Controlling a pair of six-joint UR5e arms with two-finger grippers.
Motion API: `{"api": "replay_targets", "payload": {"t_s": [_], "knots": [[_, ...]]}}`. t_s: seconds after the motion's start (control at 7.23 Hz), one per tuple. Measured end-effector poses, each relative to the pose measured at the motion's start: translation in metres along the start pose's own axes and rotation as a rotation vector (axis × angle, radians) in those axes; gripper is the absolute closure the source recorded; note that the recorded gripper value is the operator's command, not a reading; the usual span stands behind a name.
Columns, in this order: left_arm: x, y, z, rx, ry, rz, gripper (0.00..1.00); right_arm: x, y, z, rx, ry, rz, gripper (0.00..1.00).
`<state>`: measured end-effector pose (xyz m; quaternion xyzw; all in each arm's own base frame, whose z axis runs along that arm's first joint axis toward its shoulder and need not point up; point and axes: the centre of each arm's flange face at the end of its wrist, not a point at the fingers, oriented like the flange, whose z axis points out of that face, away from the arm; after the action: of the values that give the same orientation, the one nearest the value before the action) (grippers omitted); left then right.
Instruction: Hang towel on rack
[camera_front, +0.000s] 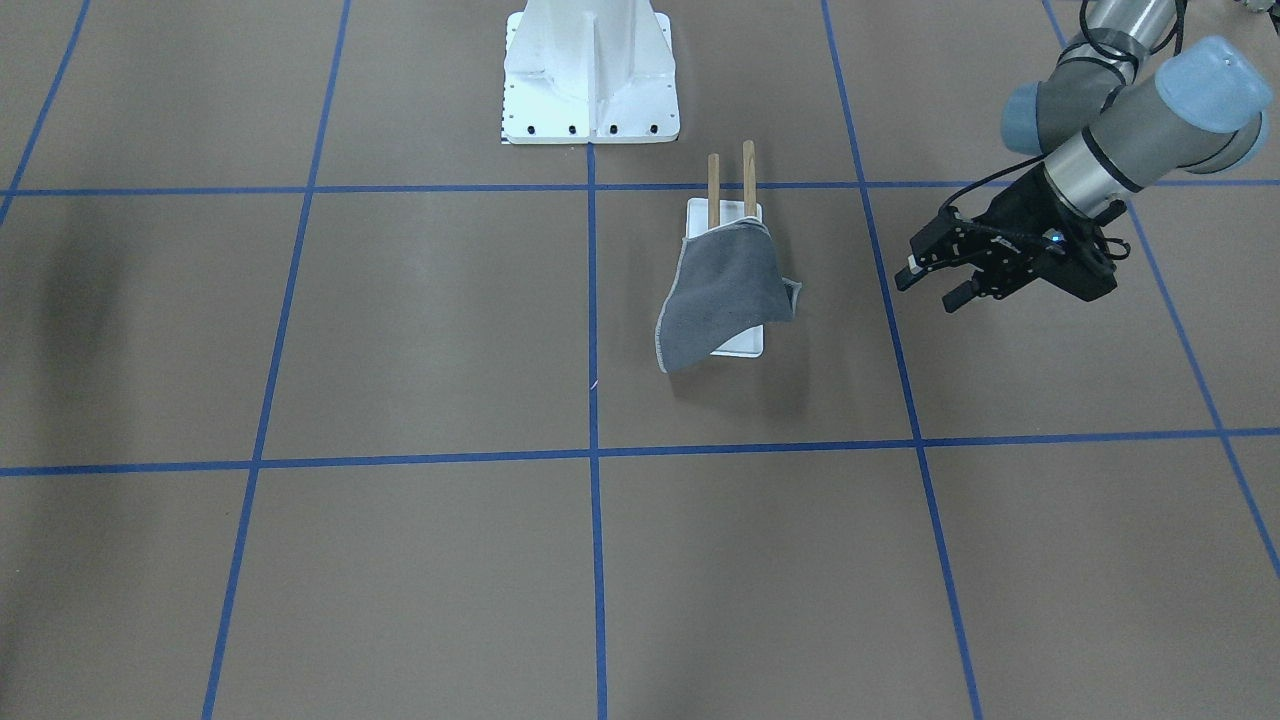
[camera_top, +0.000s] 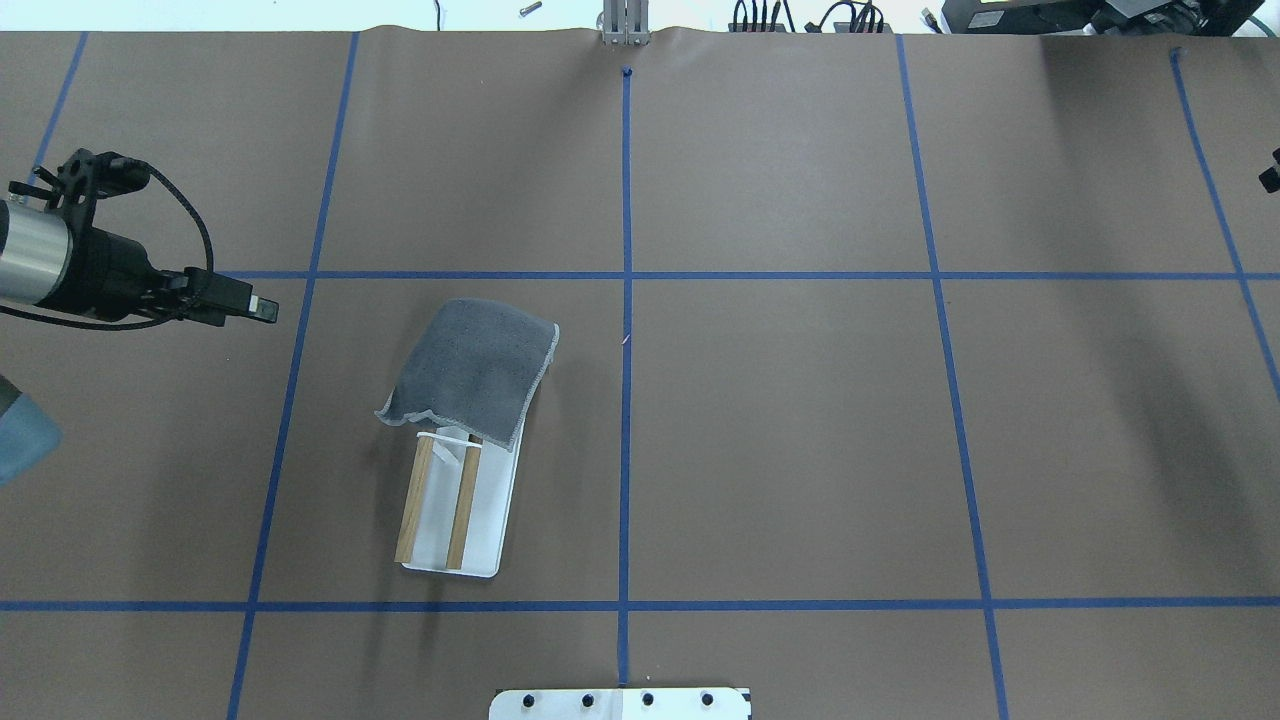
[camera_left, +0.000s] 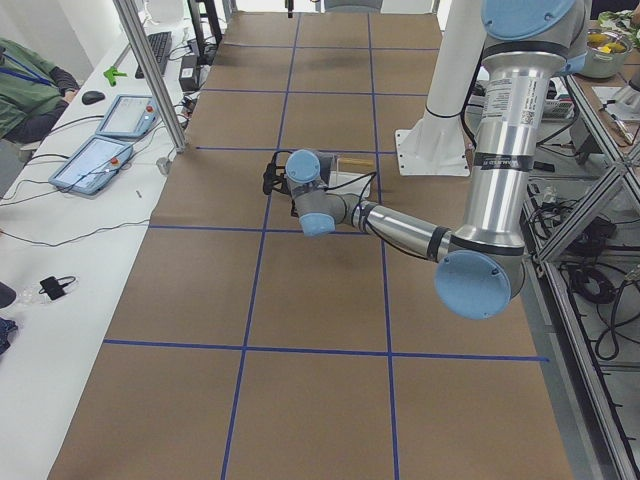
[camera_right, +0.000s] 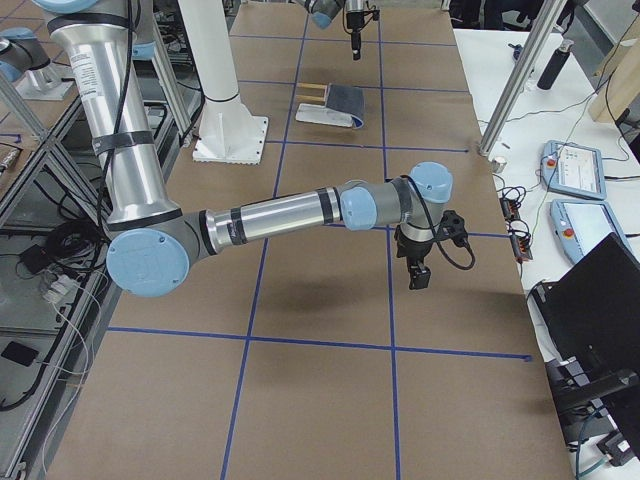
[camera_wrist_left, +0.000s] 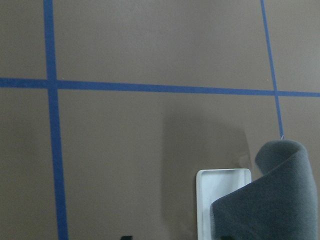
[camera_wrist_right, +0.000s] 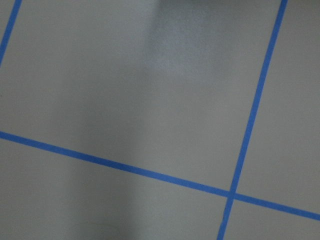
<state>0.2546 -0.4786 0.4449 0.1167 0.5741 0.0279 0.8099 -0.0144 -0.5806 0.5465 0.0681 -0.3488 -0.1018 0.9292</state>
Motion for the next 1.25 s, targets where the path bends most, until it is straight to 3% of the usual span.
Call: {"api": "replay_targets", "payload": {"t_s": [0.28, 0.69, 0.97, 1.25], "knots": [[-0.053, -0.033, -0.030, 0.011, -0.141, 0.103, 0.01, 0.038, 0.051, 0.020, -0.045, 0.006, 0.074, 0.00], [-0.131, -0.094, -0.124, -0.097, -0.377, 0.242, 0.01, 0.083, 0.107, 0.028, -0.069, 0.017, 0.137, 0.00], [-0.200, -0.100, -0.201, -0.164, -0.449, 0.240, 0.01, 0.100, 0.124, 0.028, -0.072, 0.020, 0.162, 0.00], [-0.277, -0.079, -0.225, -0.212, -0.465, 0.145, 0.01, 0.104, 0.128, 0.028, -0.072, 0.021, 0.169, 0.00]]}}
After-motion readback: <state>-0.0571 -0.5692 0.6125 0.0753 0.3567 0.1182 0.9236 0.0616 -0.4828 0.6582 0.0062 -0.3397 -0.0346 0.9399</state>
